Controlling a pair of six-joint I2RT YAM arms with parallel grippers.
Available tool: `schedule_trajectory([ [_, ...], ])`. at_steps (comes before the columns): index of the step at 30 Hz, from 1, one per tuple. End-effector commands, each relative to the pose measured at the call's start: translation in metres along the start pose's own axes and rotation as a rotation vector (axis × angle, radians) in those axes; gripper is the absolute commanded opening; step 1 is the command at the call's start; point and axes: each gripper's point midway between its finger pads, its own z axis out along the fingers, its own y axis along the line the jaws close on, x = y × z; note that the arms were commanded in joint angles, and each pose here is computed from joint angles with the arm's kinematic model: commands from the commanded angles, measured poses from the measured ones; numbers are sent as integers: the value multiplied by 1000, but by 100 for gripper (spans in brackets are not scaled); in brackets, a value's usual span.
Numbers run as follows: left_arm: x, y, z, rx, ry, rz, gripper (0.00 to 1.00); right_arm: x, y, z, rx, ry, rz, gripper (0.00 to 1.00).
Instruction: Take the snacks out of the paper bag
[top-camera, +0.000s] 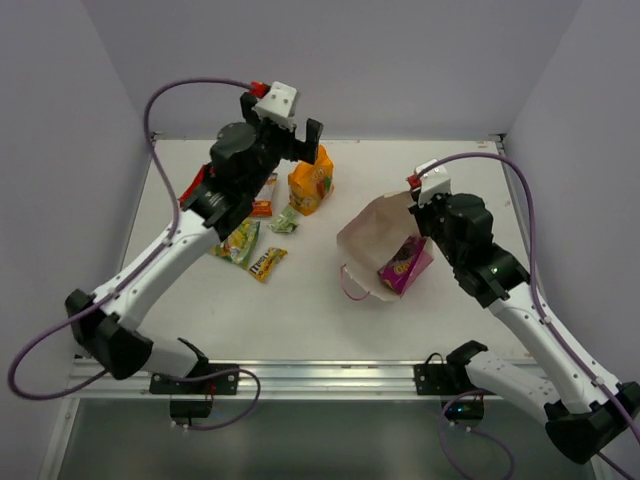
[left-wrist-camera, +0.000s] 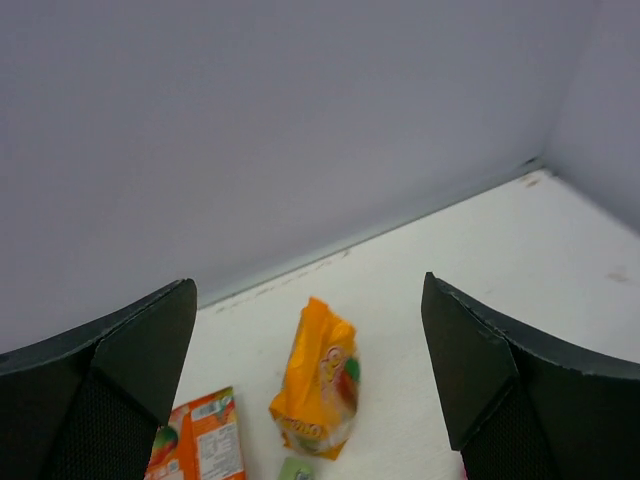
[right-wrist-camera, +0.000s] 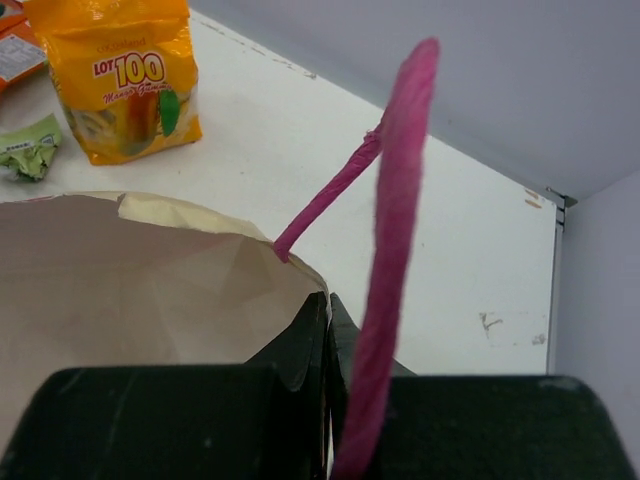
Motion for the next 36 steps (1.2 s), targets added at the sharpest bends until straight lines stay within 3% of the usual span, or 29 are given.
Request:
schedule_trajectory([
  [1,-34,-57,-55,258,-40,-102,100,-49,-16,4,52,-155,-46,0],
  [5,-21,-134,-98,461,18,-174,100,-56,-17,9,52,-163,-70,0],
  [11,17,-190,-123,553,154,-255,95,-62,-15,11,39,-171,-72,0],
  [19,67,-218,-114,552,291,-259,91,-86,-8,-7,-50,-202,-72,0],
  [36,132,-265,-83,544,385,-238,94,-59,11,-10,-137,-136,-52,0],
])
